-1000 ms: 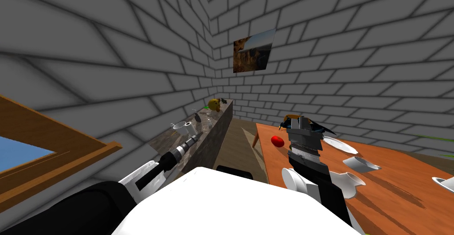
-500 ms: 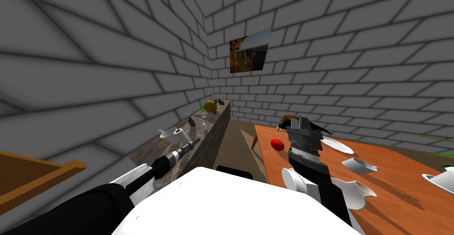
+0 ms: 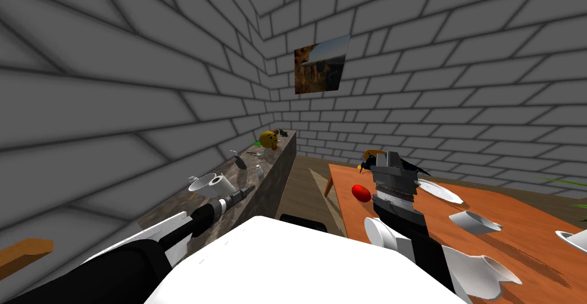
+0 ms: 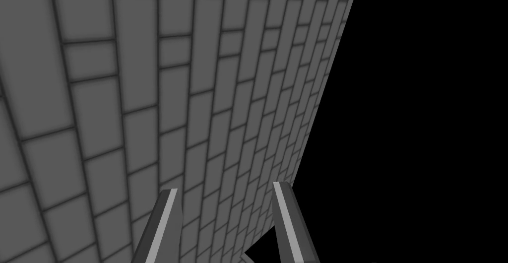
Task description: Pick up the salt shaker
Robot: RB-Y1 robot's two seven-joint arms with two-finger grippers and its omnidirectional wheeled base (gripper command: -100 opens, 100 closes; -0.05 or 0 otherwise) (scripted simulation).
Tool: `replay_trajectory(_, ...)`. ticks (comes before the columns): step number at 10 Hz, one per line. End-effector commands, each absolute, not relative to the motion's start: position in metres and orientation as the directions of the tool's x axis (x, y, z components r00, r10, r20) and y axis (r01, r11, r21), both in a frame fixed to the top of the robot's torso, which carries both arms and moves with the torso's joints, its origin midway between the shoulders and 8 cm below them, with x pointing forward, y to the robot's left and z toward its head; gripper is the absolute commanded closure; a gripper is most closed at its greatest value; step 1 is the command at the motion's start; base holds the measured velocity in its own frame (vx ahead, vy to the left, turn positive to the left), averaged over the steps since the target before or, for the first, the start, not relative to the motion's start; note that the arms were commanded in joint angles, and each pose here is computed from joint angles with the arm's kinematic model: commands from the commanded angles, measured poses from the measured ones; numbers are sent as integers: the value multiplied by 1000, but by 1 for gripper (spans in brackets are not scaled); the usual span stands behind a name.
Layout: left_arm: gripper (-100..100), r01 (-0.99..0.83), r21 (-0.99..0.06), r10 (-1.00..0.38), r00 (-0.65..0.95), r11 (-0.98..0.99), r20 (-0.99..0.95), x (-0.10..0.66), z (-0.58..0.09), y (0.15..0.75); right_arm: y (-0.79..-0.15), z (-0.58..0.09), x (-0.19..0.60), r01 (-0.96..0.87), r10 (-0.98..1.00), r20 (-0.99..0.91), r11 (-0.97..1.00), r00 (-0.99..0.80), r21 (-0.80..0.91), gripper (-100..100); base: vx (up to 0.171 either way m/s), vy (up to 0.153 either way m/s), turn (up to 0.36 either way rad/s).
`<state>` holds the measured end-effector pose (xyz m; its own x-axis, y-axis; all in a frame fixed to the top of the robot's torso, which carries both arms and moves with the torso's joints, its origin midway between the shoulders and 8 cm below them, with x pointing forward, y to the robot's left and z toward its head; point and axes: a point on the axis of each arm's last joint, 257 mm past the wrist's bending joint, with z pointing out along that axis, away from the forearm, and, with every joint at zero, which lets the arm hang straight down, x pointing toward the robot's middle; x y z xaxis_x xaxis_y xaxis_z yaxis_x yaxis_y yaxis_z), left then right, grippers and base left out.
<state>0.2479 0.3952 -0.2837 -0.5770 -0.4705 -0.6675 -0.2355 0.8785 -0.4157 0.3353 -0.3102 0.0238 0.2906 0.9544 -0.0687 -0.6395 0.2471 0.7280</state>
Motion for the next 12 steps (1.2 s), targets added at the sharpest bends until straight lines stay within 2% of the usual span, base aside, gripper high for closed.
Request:
replay_trajectory(1,-100,-241,-356,-425,-622,903,-657,236,-291,403,-310,24,335,-640,954,-69,247,291,728,0,138,-6,-49)
replay_trajectory(7,-100,-177,-173,-247,-741,969,-624,207,-304,420,-310,24,335,-639,954,-69,247,291,728,0,134,5,16)
replay_trajectory(12,-100,-68,-64,-93,-783,996,-615,201,-302,421,-310,24,335,-640,954,-69,247,291,728,0,105,14,66)
